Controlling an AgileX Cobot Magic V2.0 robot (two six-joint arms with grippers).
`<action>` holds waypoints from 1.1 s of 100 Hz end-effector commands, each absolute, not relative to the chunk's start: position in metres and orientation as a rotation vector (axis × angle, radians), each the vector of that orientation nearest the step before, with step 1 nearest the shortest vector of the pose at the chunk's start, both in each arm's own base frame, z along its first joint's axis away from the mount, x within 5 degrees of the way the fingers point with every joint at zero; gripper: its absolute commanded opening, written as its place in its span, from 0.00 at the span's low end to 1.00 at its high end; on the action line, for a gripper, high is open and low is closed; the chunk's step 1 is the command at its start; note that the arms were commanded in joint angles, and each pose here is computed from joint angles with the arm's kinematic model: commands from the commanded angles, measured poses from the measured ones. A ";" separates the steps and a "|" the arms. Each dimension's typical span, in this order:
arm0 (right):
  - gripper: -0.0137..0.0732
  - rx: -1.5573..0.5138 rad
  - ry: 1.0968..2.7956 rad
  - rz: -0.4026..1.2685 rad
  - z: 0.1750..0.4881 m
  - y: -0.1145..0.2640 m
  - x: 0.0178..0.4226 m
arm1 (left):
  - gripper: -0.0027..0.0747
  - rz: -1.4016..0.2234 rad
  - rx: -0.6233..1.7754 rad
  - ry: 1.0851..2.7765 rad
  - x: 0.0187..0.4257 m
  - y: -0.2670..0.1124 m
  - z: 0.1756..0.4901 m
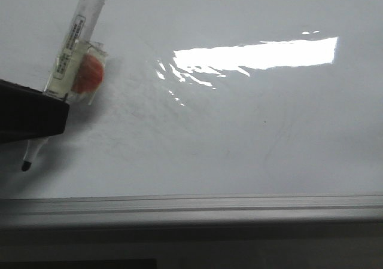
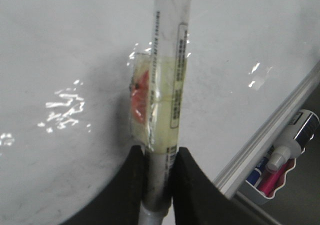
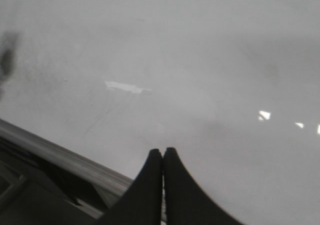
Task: Write number 9 on whiteboard
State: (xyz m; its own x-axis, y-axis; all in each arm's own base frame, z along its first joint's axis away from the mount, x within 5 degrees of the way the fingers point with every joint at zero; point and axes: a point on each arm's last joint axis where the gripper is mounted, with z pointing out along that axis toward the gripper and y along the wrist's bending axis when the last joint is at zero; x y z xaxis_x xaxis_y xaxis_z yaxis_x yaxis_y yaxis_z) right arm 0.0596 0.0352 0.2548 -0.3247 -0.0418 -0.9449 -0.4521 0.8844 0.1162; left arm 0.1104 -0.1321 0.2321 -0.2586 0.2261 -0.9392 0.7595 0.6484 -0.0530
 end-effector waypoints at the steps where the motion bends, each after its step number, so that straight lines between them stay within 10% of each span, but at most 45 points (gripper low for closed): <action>1: 0.08 -0.440 1.764 0.429 0.280 0.040 0.063 | 0.01 -0.608 0.898 1.617 0.107 -0.137 0.250; 22: 0.15 -0.600 1.766 0.506 0.310 0.060 0.074 | 0.01 -0.560 1.084 1.500 0.099 -0.146 0.251; 44: 0.60 -0.870 1.741 0.577 0.329 0.102 0.089 | 0.01 -0.530 1.207 1.382 0.095 -0.154 0.255; 110: 0.60 -1.095 1.757 0.664 0.338 0.193 0.118 | 0.01 -0.480 1.313 1.269 0.091 -0.156 0.255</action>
State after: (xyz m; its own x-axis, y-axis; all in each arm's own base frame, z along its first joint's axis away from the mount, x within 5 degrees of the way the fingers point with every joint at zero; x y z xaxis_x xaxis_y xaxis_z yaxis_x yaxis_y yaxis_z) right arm 0.1118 0.1865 0.3186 -0.2164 -0.4686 -0.8565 -0.8976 0.4406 -0.0142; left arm 0.0927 -0.1488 0.2384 0.2817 0.4671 -0.8381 0.8548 0.2747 0.4404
